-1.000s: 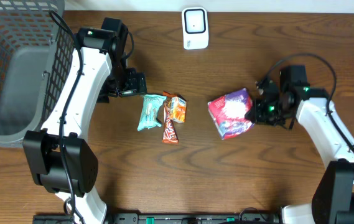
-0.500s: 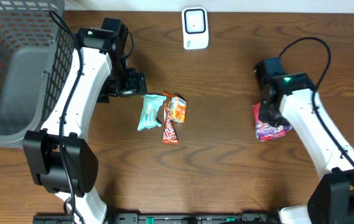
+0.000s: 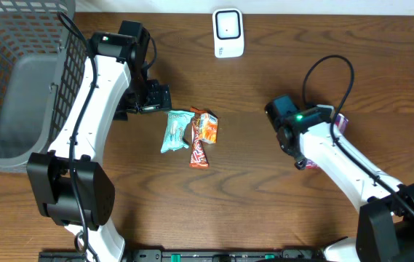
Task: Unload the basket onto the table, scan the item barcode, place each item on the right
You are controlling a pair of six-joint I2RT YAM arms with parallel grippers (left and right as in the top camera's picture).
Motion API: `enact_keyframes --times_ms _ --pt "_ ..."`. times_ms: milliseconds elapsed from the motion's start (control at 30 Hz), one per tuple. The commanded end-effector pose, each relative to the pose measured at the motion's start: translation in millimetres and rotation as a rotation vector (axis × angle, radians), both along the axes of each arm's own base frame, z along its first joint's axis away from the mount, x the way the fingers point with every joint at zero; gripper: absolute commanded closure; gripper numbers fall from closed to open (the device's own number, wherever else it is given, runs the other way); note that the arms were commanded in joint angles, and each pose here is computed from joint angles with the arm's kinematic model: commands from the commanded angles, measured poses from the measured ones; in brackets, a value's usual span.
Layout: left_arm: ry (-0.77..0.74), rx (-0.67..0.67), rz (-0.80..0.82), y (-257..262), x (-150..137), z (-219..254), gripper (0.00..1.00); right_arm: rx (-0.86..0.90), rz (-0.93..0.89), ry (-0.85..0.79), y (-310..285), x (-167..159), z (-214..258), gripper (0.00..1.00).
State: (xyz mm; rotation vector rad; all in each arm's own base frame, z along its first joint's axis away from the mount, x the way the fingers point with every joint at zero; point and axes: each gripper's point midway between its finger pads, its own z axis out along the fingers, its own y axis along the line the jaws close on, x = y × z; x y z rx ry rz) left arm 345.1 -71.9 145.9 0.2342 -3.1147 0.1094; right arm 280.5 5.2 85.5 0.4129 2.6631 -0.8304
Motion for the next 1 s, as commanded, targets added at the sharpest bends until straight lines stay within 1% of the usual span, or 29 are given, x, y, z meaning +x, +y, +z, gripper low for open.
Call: enact_keyframes --times_ms 0,33,67,167,200,233,367,533,633,833,900,967 --pt "-0.006 0.011 -0.006 4 -1 2 0.02 0.095 0.025 -0.017 28 -1 -10 0.94" --pt "-0.006 0.011 -0.006 4 -1 2 0.02 0.117 0.040 -0.023 35 1 -12 0.91" --pt "-0.006 0.011 -0.006 4 -1 2 0.02 0.140 0.054 -0.030 43 2 -13 0.86" --pt "-0.006 0.011 -0.006 4 -1 2 0.02 0.198 0.093 -0.049 64 6 -17 0.64" --pt "-0.006 0.011 -0.006 4 -1 2 0.02 0.215 0.107 -0.054 71 7 -17 0.59" --pt "-0.006 0.011 -0.006 4 -1 2 0.02 0.230 0.120 -0.059 77 8 -17 0.56" --pt "-0.006 0.011 -0.006 4 -1 2 0.02 0.260 0.175 -0.080 96 14 -12 0.57" --pt "-0.006 0.011 -0.006 4 -1 2 0.02 0.307 0.287 -0.070 118 23 -4 0.43" --pt "-0.006 0.011 -0.006 4 -1 2 0.02 0.420 0.302 -0.050 138 21 -9 0.39" --pt "-0.006 0.011 -0.006 4 -1 2 0.02 0.726 0.368 -0.011 195 16 -10 0.36" --pt "-0.006 0.011 -0.006 4 -1 2 0.02 0.798 0.387 0.000 209 15 -7 0.34" --pt "-0.006 0.011 -0.006 4 -1 2 0.02 0.829 0.397 0.003 215 14 -6 0.31"
